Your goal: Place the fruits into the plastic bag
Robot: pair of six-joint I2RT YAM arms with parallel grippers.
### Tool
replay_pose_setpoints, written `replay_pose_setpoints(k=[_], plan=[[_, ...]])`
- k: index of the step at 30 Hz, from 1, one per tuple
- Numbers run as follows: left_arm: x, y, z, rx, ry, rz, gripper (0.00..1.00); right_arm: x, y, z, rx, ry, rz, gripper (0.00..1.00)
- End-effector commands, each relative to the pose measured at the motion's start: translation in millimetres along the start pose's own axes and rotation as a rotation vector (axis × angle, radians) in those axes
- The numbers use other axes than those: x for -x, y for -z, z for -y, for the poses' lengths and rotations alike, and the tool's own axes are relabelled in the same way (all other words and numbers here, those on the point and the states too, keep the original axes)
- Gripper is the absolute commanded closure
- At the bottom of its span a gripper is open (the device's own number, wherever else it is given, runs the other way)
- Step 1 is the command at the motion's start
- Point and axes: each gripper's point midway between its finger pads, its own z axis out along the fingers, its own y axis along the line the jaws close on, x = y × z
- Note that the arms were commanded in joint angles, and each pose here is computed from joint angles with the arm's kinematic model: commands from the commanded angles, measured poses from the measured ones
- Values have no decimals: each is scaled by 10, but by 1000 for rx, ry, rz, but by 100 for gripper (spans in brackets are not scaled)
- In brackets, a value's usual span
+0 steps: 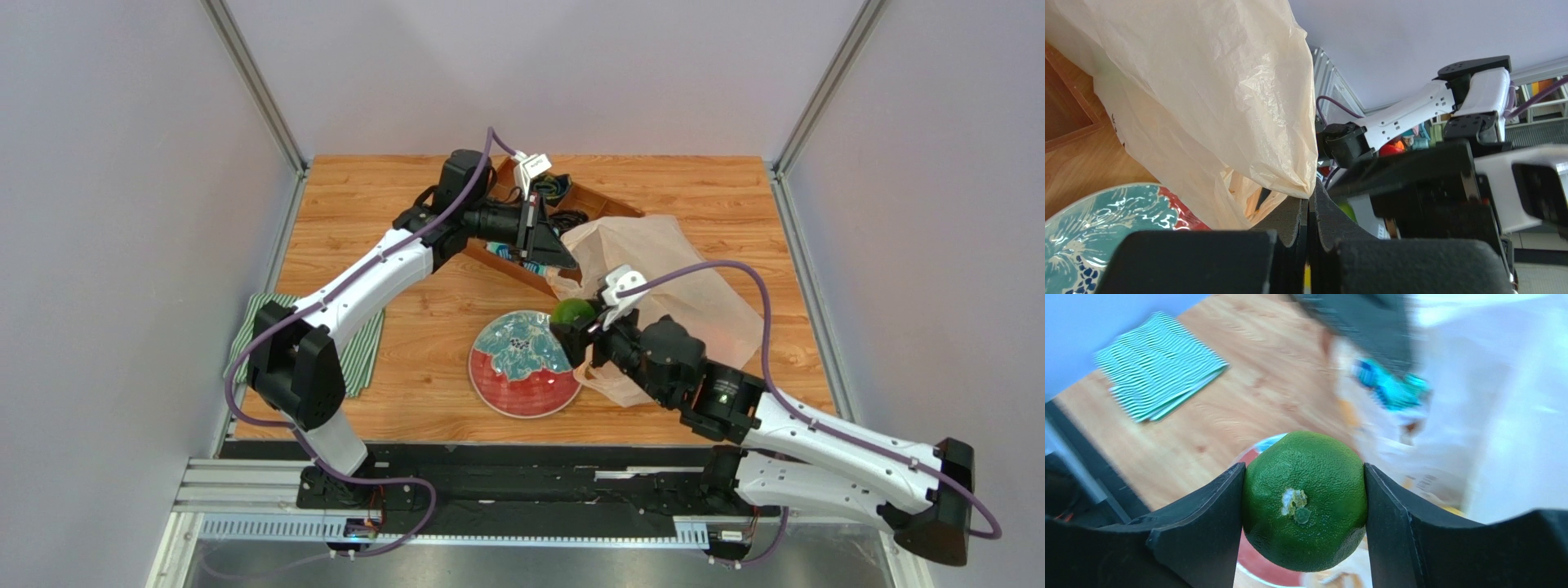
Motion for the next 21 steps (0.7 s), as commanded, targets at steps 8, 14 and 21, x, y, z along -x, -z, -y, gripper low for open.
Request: replay_pose_setpoints(k=[8,14,21], plan=[[52,54,164,-32,-53,13,100,-391,-146,676,-228,-79,-218,73],[55,64,185,-33,-58,16,100,-411,-401,876,-373,-51,-215,74],[57,71,208,-39,-59,16,100,-667,-618,1183,-601,-17,-246,75]])
